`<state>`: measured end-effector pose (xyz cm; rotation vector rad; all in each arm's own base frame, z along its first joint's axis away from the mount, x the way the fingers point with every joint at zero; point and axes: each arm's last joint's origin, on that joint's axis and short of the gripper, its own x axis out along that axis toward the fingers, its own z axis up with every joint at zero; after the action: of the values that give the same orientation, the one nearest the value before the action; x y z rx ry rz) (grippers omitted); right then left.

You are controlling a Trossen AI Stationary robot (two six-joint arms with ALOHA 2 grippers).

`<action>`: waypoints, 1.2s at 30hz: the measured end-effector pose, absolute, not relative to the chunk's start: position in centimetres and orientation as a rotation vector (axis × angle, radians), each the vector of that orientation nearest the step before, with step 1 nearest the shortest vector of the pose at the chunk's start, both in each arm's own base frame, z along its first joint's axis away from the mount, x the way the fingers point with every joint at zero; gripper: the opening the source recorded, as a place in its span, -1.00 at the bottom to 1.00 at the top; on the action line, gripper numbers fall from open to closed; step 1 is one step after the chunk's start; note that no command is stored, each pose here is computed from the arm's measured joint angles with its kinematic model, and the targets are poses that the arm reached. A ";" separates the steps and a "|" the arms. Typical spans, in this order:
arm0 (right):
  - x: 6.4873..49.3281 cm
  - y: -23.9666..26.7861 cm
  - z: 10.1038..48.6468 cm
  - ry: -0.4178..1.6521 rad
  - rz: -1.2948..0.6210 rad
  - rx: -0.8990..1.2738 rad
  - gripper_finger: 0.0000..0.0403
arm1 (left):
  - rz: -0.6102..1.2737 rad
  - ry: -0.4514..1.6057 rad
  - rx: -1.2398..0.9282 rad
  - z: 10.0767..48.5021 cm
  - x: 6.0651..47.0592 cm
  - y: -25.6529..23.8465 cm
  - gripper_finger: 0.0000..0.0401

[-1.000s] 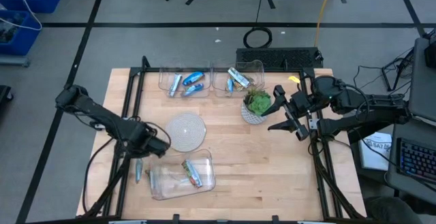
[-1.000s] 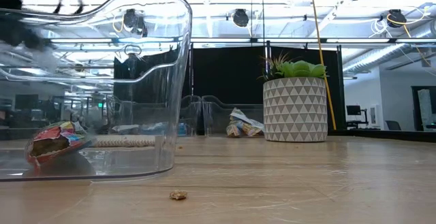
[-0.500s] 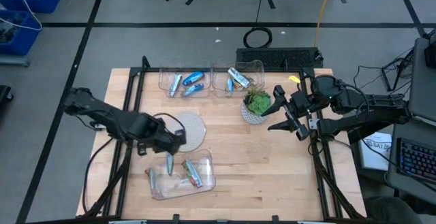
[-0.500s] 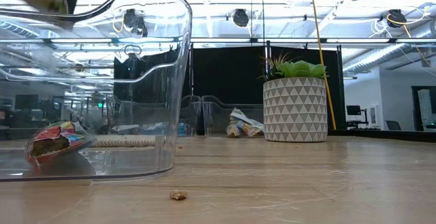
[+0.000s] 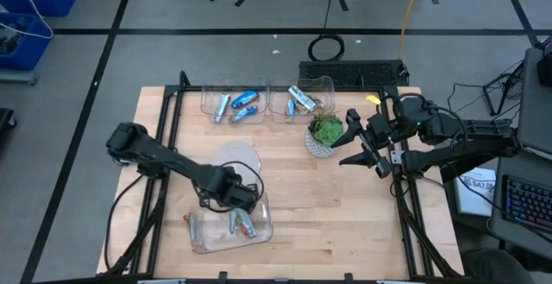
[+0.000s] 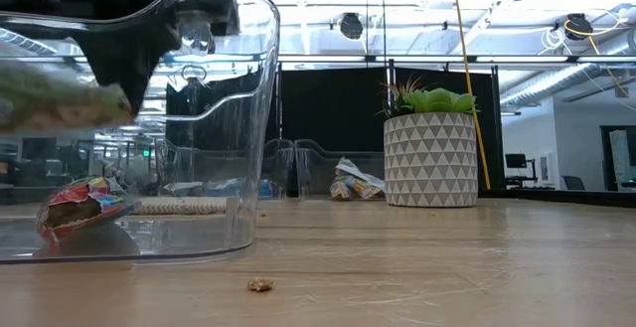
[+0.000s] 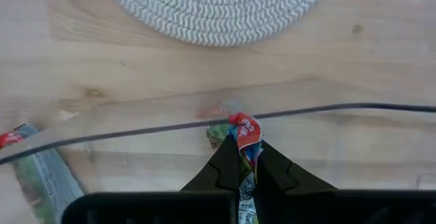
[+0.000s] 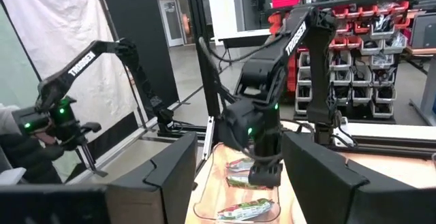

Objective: Pick and place Granola Bars by type
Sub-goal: Put the red granola bar into the bottom transparent bin

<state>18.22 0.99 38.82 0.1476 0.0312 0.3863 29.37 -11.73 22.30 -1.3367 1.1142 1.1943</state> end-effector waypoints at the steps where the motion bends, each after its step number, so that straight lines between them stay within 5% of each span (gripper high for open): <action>1: 18.2 1.0 38.8 0.030 0.386 0.147 0.03 | 1.189 1.114 -1.338 22.0 29.6 -11.9 -0.92; 9: 18.2 1.0 39.5 -0.040 0.392 0.141 0.03 | 1.147 1.111 -1.381 20.0 31.2 -12.7 -0.78; 25: 18.2 1.0 39.6 -0.048 0.394 0.135 0.03 | 1.011 1.049 -1.421 25.0 28.9 -11.9 0.09; 36: 18.2 1.0 39.6 -0.052 0.392 0.110 0.03 | 1.416 1.126 -1.441 30.5 19.0 -11.3 0.42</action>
<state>18.18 0.99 39.58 0.1103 -0.0518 0.3924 18.99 -11.31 30.49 -1.4409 1.1259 1.4159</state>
